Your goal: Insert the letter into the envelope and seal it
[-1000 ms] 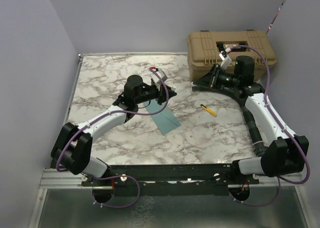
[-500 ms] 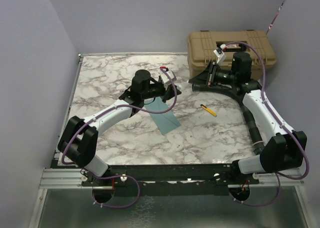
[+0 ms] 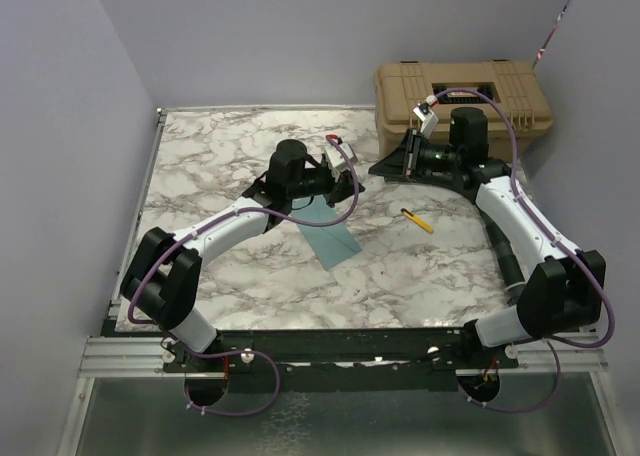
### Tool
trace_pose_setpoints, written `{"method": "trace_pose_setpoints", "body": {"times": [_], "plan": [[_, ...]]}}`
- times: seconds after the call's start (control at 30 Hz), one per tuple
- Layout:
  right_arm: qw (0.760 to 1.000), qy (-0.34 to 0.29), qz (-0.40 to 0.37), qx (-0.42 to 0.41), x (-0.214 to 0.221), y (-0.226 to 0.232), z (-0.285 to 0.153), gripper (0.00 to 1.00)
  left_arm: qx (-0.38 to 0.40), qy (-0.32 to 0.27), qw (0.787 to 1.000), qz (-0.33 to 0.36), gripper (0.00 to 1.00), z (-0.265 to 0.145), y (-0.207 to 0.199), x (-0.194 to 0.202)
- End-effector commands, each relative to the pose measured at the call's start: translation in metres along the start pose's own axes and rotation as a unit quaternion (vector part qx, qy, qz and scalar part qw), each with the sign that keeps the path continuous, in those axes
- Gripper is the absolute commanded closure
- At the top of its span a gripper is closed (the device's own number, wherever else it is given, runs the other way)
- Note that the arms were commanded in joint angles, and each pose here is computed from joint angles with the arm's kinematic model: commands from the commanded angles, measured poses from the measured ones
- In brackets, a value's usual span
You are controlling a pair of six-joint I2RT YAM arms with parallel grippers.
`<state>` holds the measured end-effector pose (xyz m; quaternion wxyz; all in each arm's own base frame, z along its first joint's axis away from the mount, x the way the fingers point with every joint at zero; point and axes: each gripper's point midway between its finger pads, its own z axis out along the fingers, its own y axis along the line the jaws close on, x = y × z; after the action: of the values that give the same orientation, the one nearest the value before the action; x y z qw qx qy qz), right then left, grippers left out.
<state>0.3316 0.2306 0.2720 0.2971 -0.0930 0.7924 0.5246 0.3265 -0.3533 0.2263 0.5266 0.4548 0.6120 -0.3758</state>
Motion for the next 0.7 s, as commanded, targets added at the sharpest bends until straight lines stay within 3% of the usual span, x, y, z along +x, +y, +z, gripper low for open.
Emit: {"method": "trace_pose_setpoints", "body": {"times": [0.0,0.67], "plan": [[1.000,-0.003,0.000,0.025,-0.002,-0.010,0.005,0.98,-0.002,-0.011,1.000,0.021,1.00,0.005,0.003,-0.012],[1.000,0.007,0.003,-0.007,0.002,-0.001,0.012,0.99,0.002,-0.033,0.999,0.002,1.00,0.007,-0.001,-0.018]]}}
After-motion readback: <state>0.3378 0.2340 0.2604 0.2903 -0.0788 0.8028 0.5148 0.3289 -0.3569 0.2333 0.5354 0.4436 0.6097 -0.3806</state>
